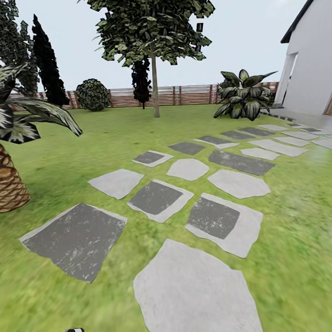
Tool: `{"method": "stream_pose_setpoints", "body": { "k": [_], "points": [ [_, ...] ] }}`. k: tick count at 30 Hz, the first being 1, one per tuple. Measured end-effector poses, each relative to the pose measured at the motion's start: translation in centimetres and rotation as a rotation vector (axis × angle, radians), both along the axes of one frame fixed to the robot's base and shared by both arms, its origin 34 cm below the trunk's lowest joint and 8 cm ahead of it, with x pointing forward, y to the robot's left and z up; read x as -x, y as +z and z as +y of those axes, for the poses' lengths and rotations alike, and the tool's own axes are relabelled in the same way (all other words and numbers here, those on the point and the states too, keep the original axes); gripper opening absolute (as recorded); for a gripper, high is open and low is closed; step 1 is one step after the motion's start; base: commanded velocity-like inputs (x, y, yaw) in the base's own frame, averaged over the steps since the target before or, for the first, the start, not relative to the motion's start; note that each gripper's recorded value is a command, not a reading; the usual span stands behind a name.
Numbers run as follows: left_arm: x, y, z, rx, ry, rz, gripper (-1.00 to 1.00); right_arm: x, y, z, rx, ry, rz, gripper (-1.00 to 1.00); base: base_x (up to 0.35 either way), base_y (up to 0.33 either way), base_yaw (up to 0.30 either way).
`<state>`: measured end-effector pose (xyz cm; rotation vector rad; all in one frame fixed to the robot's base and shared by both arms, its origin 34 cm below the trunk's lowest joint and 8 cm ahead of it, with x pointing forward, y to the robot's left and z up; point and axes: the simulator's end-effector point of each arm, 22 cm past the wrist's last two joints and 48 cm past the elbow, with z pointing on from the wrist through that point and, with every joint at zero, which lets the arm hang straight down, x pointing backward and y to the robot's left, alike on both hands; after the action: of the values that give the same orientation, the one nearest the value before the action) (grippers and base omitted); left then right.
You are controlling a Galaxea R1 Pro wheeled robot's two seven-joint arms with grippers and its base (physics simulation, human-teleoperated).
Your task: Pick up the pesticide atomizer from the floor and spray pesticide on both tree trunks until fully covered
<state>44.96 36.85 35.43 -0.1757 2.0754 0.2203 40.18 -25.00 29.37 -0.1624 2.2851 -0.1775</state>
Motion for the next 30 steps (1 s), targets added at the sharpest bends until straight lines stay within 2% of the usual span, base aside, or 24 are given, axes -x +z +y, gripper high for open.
{"method": "stream_pose_setpoints", "body": {
  "k": [4,6,12,30],
  "points": [
    [0.1,0.0,0.0,0.000,0.000,0.001,-1.00,0.2,-0.1,-0.2,0.002,0.000,0.004,1.00,0.341,0.000,0.000],
    [0.0,0.0,0.0,0.000,0.000,0.000,-1.00,1.8,-1.0,-0.5,0.010,-0.001,0.045,1.00,0.341,0.000,0.000],
    [0.0,0.0,0.0,0.000,0.000,0.000,-1.00,3.0,-1.6,-0.7,0.016,0.000,0.076,1.00,0.341,0.000,0.000],
    [0.0,0.0,0.0,0.000,0.002,-0.002,-1.00,3.2,-1.7,-0.7,0.017,0.000,0.079,1.00,0.341,0.000,0.000]
  ]
}}
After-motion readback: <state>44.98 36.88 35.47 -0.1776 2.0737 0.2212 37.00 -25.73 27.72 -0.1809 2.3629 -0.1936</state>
